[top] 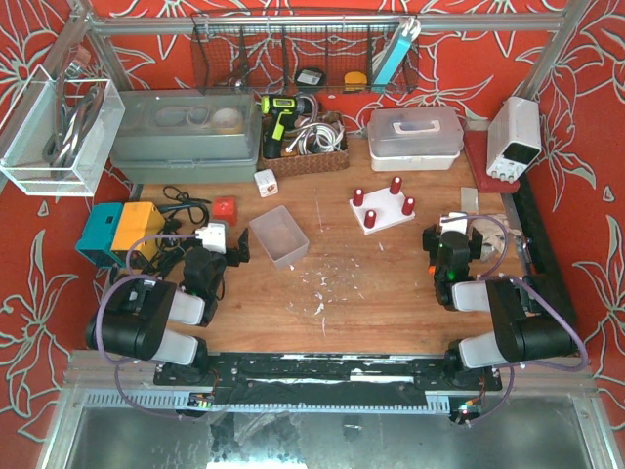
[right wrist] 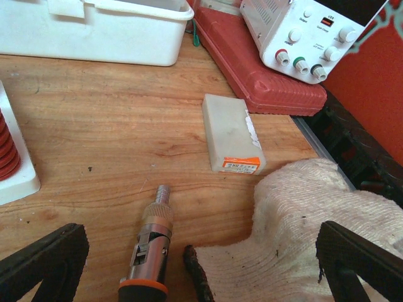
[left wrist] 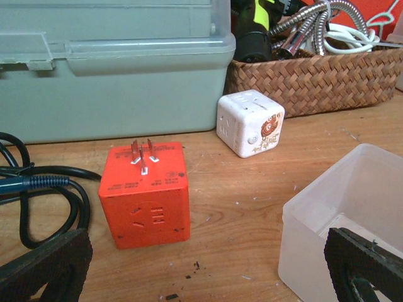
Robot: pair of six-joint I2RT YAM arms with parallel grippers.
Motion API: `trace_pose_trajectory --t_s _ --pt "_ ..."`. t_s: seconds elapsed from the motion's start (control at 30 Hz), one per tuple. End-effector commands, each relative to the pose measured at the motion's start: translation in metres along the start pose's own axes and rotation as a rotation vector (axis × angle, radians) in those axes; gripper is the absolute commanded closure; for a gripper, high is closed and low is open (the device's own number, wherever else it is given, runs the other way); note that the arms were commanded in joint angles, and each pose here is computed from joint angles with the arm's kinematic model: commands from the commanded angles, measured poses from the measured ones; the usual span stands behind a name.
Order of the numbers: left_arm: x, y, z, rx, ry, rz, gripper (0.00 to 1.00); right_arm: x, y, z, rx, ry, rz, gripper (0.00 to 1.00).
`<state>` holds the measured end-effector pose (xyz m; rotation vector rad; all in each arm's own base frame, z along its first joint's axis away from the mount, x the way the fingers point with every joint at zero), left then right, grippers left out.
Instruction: Install the large spring
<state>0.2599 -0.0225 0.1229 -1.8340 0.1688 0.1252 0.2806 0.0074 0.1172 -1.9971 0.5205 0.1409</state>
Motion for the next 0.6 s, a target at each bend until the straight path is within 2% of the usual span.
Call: trace_pose_trajectory --t_s 0.0,0.57 --pt "0.0019 -0.0079 -0.0013 0.008 0.009 -0.035 0.0 0.0023 -0.0087 -0.0032 0.025 0.01 -0.02 0.01" --pt "0.0019 -0.0079 -0.0013 0.008 0.01 -0.034 0.0 0.0023 -0.0086 -0.0033 0.025 0.009 -0.02 0.01"
Point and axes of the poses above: each gripper's point midway between its finger pads, its own x axis out along the fingers, its own z axis along the line the jaws close on, y = z × x, the point moved 8 cm from there along -x, back along the fingers, and after that the axes turned 15 degrees about -x, right-handed, at the moved point
